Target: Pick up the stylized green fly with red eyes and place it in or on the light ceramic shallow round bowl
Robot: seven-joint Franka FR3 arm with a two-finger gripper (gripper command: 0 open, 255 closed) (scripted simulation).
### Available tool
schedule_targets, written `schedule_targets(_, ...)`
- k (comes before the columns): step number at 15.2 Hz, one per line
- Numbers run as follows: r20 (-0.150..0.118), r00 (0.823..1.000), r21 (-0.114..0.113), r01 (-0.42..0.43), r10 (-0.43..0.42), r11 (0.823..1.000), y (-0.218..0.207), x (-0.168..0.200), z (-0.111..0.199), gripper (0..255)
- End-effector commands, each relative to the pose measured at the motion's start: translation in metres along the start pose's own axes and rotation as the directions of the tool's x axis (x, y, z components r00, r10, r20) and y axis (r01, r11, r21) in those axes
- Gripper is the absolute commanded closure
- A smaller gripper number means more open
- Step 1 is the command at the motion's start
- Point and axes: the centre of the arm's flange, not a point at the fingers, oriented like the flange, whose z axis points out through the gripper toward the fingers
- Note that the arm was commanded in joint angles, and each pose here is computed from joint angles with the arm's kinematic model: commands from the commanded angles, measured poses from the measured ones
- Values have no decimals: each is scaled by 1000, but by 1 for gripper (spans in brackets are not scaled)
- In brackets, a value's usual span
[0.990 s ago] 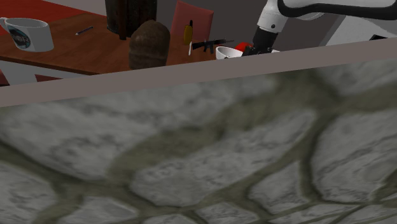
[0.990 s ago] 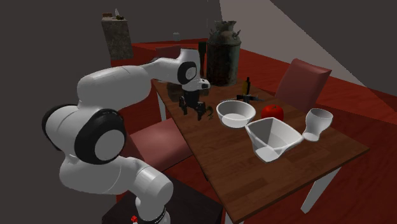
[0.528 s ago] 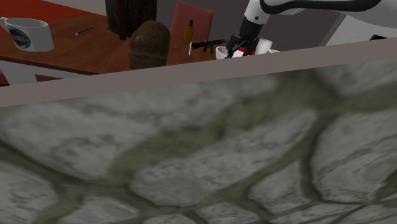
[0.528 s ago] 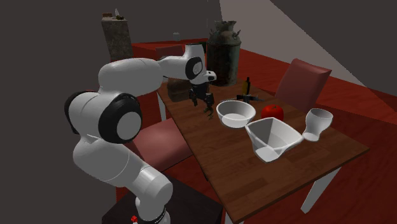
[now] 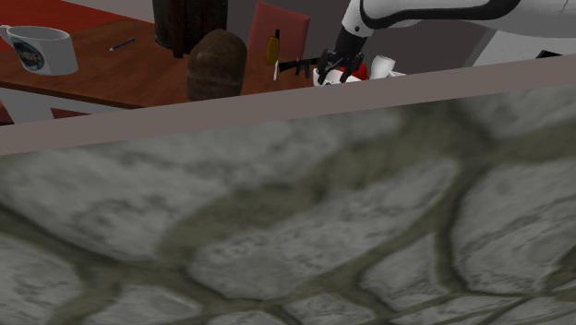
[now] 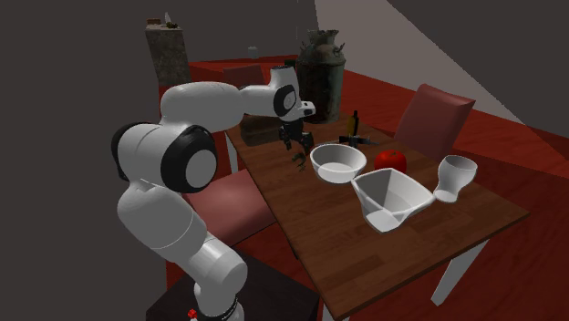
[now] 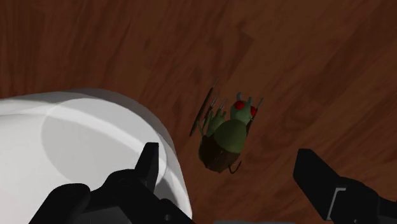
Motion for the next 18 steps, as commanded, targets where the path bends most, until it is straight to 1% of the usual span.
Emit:
schedule_targets(1,-1,1000,0,0,0,1000,1,0,10,0)
schedule_targets(3,-1,1000,0,0,0,1000,1,-1,18,0)
schedule_targets(10,-1,1000,0,0,0,1000,1,0,18,0)
schedule_targets(11,-1,1000,0,0,0,1000,1,0,18,255)
schedule_targets(18,-1,1000,0,0,0,1000,1,0,18,255)
